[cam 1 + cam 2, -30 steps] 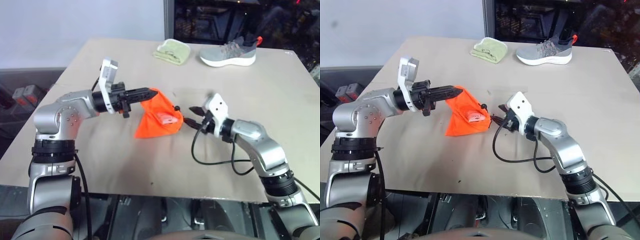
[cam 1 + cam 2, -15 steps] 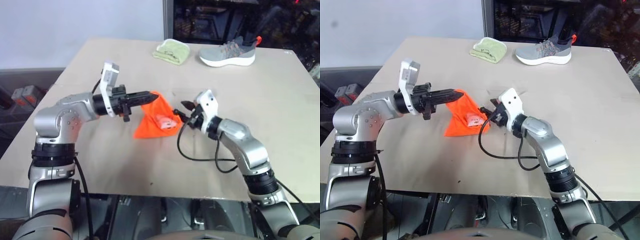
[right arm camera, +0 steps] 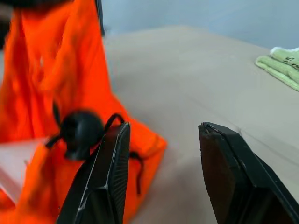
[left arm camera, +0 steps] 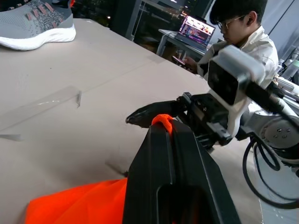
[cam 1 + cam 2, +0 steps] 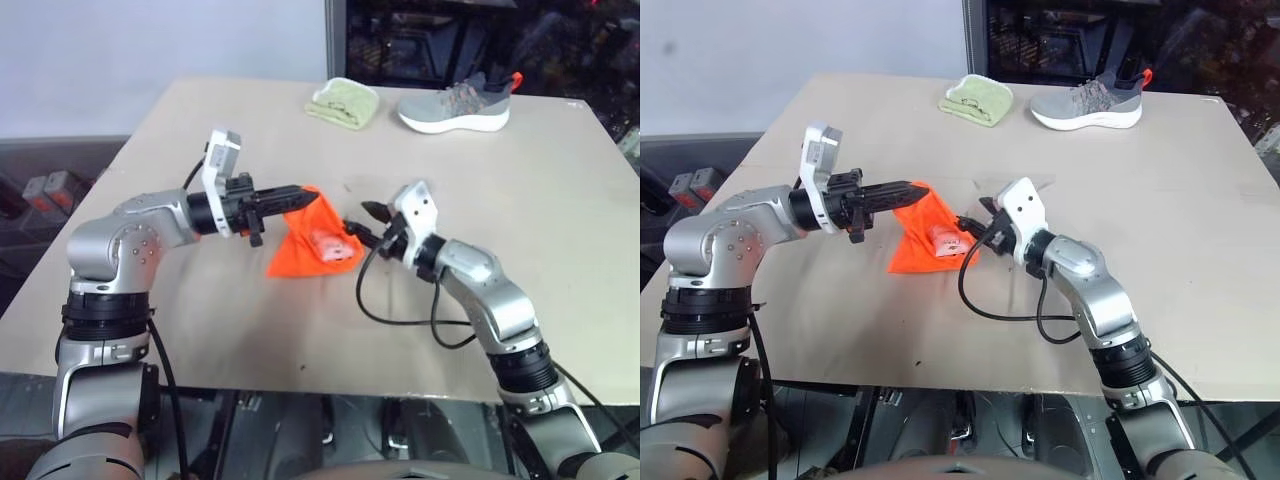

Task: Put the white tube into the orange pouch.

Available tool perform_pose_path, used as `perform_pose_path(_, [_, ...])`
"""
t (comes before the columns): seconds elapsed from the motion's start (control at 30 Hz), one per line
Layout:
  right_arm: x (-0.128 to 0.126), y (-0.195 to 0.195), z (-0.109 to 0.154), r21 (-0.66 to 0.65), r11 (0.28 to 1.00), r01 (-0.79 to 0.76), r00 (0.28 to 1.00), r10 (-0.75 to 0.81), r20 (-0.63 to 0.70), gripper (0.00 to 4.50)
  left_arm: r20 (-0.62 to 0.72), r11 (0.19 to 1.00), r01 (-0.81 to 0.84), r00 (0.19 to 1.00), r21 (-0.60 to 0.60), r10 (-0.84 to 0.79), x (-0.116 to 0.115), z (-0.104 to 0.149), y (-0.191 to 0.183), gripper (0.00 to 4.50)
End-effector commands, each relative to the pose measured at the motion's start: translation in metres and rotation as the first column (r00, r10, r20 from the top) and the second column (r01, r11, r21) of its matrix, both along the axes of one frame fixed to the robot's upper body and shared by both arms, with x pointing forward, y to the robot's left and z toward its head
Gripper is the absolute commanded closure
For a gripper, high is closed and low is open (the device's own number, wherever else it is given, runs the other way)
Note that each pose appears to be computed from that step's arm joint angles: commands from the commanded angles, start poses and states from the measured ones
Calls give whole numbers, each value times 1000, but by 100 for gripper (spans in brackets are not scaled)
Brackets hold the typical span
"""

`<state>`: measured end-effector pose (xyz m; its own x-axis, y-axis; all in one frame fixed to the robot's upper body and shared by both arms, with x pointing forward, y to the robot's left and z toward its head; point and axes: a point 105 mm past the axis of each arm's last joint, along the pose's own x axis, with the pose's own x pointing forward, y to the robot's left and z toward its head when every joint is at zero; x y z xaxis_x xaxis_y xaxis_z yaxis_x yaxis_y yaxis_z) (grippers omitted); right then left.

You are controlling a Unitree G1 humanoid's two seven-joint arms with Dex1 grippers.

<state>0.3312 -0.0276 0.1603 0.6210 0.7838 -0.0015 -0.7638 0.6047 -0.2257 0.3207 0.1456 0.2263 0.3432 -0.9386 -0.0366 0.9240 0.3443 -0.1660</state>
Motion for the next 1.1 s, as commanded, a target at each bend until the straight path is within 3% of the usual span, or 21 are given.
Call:
perform_pose_path(0.03, [0, 3, 6, -55, 998, -25, 995, 30, 96, 218, 66, 1000, 3, 998, -19, -2, -6, 15, 2, 450])
perform_pose_path(0.17, [1, 4, 4, -79, 996, -48, 991, 57, 117, 218, 68, 1000, -1, 998, -21, 2, -6, 15, 2, 450])
perform_pose_path(0.37, [1, 11, 9, -11, 997, -77, 989, 78, 123, 218, 69, 1000, -7, 998, -23, 9, -7, 14, 3, 450])
perform_pose_path(0.53, [1, 16, 13, 39, 995, -93, 989, 88, 122, 433, 67, 1000, -15, 998, -24, 17, -9, 14, 5, 450])
perform_pose_path(0.57, [2, 15, 17, 62, 995, -83, 989, 75, 125, 447, 66, 1000, -17, 998, -24, 18, -9, 13, 5, 450])
perform_pose_path(0.73, [11, -5, 45, 186, 983, 7, 987, -37, 158, 447, 56, 1000, -18, 998, -22, 20, -12, 8, 4, 450])
perform_pose_path(0.9, [11, -25, 63, 211, 975, 77, 972, -120, 202, 447, 65, 999, 9, 998, -53, -6, -17, 6, -16, 450])
perform_pose_path(1.03, [10, -38, 64, 183, 975, 122, 964, -161, 213, 447, 66, 995, -3, 998, -96, 9, -15, 7, -23, 450])
perform_pose_path(1.1, [9, -44, 50, 76, 987, 138, 967, -151, 203, 447, 48, 990, -20, 998, -143, 27, -12, 12, -20, 450])
